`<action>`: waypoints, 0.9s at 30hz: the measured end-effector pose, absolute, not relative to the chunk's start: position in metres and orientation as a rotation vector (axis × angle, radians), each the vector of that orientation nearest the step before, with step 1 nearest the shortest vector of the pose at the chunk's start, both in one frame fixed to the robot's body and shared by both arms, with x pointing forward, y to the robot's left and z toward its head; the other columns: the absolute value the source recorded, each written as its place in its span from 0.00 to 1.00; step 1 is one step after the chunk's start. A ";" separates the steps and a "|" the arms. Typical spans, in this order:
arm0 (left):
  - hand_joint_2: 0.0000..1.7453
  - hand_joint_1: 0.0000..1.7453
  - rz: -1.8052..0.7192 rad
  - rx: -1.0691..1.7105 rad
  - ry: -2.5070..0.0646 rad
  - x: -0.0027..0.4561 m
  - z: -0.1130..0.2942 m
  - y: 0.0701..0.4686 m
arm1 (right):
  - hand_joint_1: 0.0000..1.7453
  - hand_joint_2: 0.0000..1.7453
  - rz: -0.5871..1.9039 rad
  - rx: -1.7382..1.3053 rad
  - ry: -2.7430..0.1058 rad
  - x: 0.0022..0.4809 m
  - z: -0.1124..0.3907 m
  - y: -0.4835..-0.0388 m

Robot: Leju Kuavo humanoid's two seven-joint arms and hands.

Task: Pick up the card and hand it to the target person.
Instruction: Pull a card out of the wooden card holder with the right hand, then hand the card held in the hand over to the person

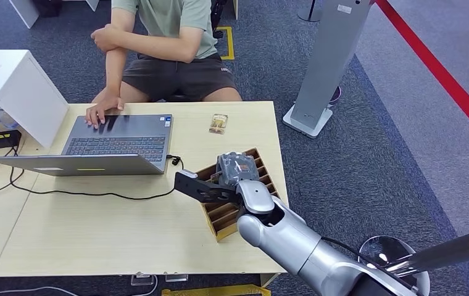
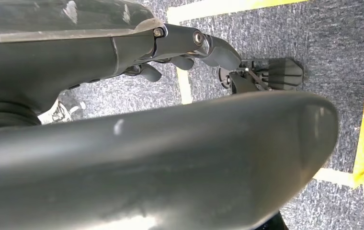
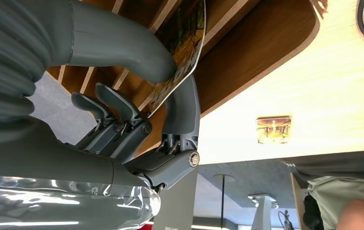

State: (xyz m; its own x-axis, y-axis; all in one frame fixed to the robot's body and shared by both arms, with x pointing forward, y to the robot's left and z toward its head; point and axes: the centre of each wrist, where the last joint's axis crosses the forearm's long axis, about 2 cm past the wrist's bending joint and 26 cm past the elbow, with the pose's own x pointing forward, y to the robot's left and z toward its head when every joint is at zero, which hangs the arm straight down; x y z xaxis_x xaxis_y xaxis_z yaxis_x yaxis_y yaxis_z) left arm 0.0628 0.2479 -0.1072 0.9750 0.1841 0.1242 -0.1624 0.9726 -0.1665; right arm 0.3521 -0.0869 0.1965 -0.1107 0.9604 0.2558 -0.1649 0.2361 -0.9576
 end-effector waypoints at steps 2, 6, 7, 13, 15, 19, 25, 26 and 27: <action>0.00 0.00 0.168 -0.174 -0.151 0.065 -0.107 0.247 | 1.00 1.00 1.178 -0.852 -1.298 0.352 0.196 -0.086; 0.00 0.00 0.163 -0.191 -0.165 0.074 -0.105 0.240 | 1.00 1.00 1.173 -0.859 -1.296 0.352 0.195 -0.084; 0.00 0.00 0.164 -0.190 -0.164 0.075 -0.104 0.239 | 1.00 1.00 1.174 -0.861 -1.296 0.351 0.196 -0.083; 0.00 0.00 0.169 -0.188 -0.169 0.074 -0.104 0.236 | 1.00 1.00 1.181 -0.886 -1.312 0.355 0.206 -0.078; 0.00 0.00 0.169 -0.188 -0.172 0.074 -0.104 0.236 | 1.00 1.00 1.178 -0.904 -1.331 0.359 0.217 -0.076; 0.00 0.00 0.168 -0.188 -0.174 0.075 -0.104 0.235 | 1.00 1.00 1.169 -0.928 -1.378 0.368 0.241 -0.073; 0.00 0.00 0.162 -0.186 -0.173 0.075 -0.104 0.234 | 1.00 1.00 1.140 -0.939 -1.450 0.379 0.275 -0.068; 0.00 0.00 0.159 -0.185 -0.171 0.076 -0.104 0.234 | 1.00 1.00 1.127 -0.942 -1.486 0.383 0.292 -0.065; 0.00 0.00 0.155 -0.184 -0.169 0.076 -0.103 0.233 | 1.00 1.00 1.113 -0.944 -1.523 0.387 0.309 -0.062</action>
